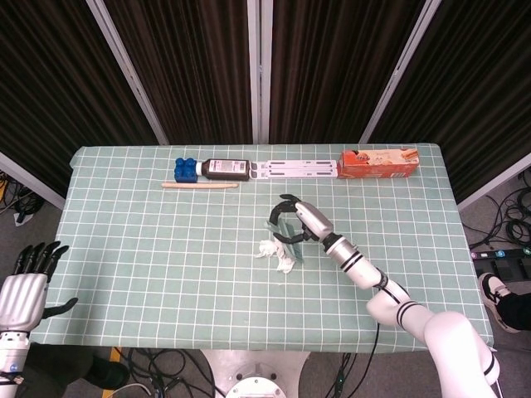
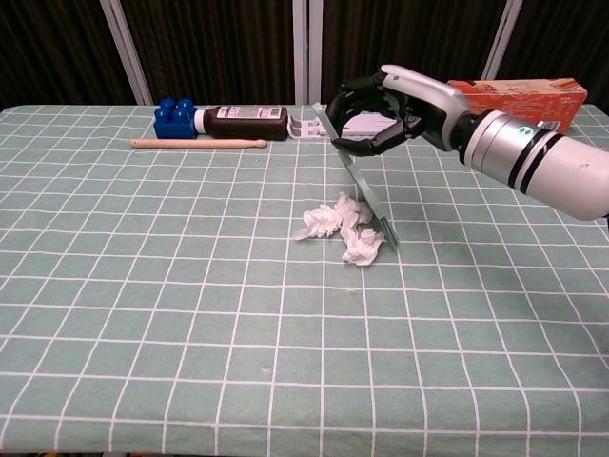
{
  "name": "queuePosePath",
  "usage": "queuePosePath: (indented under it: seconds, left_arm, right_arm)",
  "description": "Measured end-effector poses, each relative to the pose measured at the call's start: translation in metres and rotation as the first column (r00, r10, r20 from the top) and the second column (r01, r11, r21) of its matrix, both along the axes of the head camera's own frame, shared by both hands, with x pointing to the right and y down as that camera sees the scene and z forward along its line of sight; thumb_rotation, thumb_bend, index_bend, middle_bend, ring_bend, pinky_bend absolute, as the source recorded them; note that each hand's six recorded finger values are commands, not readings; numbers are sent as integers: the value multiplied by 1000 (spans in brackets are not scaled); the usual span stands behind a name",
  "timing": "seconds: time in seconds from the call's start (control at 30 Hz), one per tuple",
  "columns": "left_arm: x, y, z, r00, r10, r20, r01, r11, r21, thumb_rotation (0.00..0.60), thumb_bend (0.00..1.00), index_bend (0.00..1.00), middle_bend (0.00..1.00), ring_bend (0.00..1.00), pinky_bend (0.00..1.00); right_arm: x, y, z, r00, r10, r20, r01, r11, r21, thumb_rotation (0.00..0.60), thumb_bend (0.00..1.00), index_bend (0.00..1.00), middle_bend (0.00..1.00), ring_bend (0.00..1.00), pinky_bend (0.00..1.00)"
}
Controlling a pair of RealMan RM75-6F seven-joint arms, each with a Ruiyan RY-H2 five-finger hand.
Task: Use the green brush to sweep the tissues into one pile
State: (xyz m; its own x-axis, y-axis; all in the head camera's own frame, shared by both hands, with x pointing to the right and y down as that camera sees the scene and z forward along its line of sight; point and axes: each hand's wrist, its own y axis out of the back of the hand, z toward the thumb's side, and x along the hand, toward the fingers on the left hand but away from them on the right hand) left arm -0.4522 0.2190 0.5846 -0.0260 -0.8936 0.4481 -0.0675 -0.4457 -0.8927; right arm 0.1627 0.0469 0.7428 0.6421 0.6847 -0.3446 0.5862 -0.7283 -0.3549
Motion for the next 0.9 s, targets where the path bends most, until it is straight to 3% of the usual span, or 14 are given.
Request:
queuePosePath:
  seconds: [0.23,0.37,0.5,0.63,0.73,0.83,0.9]
  left_arm:
    - [1,-1,2,1000,4,-6,-4,1000,1,600,0,122,77,44,53]
    - [0,-1,2,1000,5,-8,-5,1000,0,600,0,122,77,44,53]
    - [0,-2,3,1000,5,-12,-5,1000,4,600,0,122,77,45,53]
    - [1,-2,4,1000,10,-19,-10,1000,4,600,0,122,77,44,54]
    - [2,-3,5,1000,17,-23,-17,1000,6,600,0,122,77,45,54]
    - [4,-4,5,999,24,-26,-24,1000,8,600,0,122,77,44,54]
    - [4,-5,5,999,27,-27,-27,1000,10,600,0,122,77,44,54]
  right_arm:
    - [-4,8,-11,998,-11,59,11,1000,6,600,435,637,629,299,86]
    - [7,5,-23,998,-9,65,6,999,46,600,438,637,626,300,86]
    - [24,1,-30,1000,-17,2,16,993,120,600,447,641,622,299,85]
    - [47,-1,-34,989,-22,-145,55,972,227,600,445,638,622,299,86]
    - [71,0,-34,952,-20,-304,115,948,296,600,443,631,621,290,86]
    - [99,0,-31,881,-8,-474,184,927,327,600,442,626,612,274,86]
    - [119,1,-25,814,2,-581,224,922,316,600,441,615,602,260,86]
